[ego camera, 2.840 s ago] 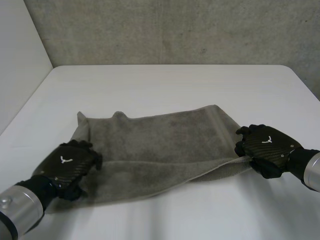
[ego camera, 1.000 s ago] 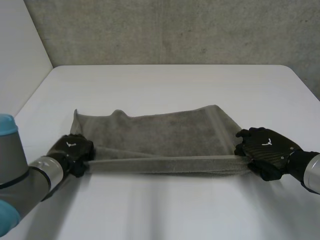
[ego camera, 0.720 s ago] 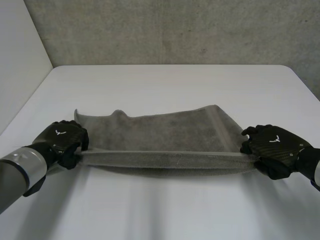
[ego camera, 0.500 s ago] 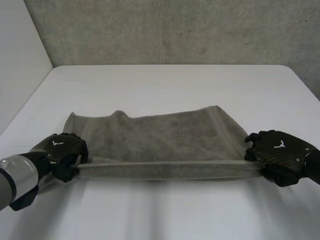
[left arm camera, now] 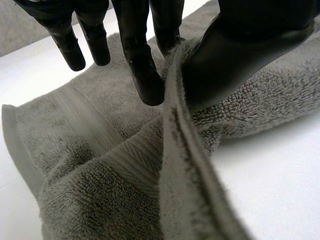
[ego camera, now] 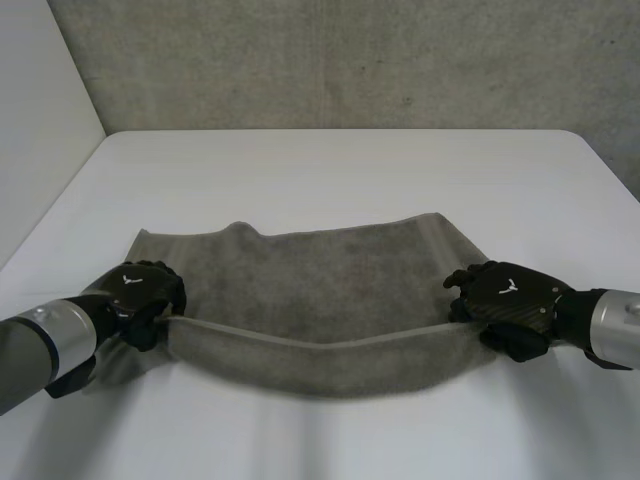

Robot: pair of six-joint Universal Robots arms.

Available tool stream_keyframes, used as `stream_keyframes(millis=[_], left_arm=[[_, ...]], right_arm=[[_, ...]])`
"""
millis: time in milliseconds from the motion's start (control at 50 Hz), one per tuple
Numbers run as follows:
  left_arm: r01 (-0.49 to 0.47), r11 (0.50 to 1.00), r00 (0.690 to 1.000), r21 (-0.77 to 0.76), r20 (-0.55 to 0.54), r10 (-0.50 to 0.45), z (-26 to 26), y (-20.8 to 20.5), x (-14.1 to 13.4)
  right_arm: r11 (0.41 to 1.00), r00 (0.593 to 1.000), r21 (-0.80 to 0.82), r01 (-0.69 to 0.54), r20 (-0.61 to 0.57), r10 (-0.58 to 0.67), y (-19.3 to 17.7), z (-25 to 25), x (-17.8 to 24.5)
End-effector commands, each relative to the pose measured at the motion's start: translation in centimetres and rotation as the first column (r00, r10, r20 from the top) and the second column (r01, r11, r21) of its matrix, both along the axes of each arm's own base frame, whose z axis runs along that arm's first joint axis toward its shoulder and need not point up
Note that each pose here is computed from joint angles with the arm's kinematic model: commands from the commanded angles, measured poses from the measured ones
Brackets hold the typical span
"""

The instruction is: Fold the towel.

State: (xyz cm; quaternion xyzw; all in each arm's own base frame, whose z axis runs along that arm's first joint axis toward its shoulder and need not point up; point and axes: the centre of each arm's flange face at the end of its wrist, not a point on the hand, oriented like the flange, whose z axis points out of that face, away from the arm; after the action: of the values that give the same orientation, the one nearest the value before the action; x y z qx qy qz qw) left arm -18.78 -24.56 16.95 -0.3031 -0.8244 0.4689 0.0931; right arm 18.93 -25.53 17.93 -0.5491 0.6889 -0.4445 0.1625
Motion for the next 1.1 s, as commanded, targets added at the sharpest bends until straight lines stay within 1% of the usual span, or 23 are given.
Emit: stream_keyframes(millis=[20, 120, 200, 360, 420, 600, 880, 940, 1100], left_arm=[[-0.008, 1.0, 1.0, -0.007, 0.003, 0.008, -0.2, -1.0, 0.0], [-0.012, 1.0, 1.0, -0.01, 0.003, 0.012, -0.1, -1.0, 0.1], [-0.015, 1.0, 1.0, -0.013, 0.003, 0.015, 0.0, -1.1, 0.2], [-0.009, 1.0, 1.0, -0.003, 0.004, 0.009, -0.1, -0.6, 0.1], [-0.01, 1.0, 1.0, 0.008, 0.003, 0.01, -0.3, -0.5, 0.1], [-0.016, 1.0, 1.0, 0.022, 0.004, 0.016, -0.6, -0.2, 0.4], [-0.054, 0.998, 0.999, 0.025, 0.004, 0.054, -0.6, -0.5, 1.4], [-0.075, 0.997, 0.997, 0.032, 0.005, 0.075, -0.8, -0.7, 1.9], [-0.096, 0.994, 0.995, 0.041, 0.005, 0.096, -1.0, -0.8, 2.5]], right_arm=[[0.999, 0.999, -0.013, 0.043, 0.027, -0.043, -1.6, -0.6, 0.0], [0.994, 0.995, -0.044, 0.099, 0.02, -0.099, -2.4, -0.9, -0.3], [0.983, 0.984, -0.068, 0.172, -0.034, -0.175, -3.0, -1.6, -0.9], [0.982, 0.982, -0.047, 0.18, -0.042, -0.182, -2.6, -1.8, -0.9], [0.977, 0.976, -0.016, 0.215, -0.033, -0.215, -2.6, -1.9, -1.2], [0.973, 0.973, -0.017, 0.23, -0.028, -0.23, -2.2, -1.5, -1.5], [0.973, 0.972, -0.006, 0.233, -0.018, -0.233, -1.3, -1.2, -1.4], [0.967, 0.967, -0.001, 0.256, -0.019, -0.256, -1.5, -1.5, -2.1], [0.952, 0.952, 0.009, 0.307, -0.024, -0.307, -2.2, -1.7, -3.8]])
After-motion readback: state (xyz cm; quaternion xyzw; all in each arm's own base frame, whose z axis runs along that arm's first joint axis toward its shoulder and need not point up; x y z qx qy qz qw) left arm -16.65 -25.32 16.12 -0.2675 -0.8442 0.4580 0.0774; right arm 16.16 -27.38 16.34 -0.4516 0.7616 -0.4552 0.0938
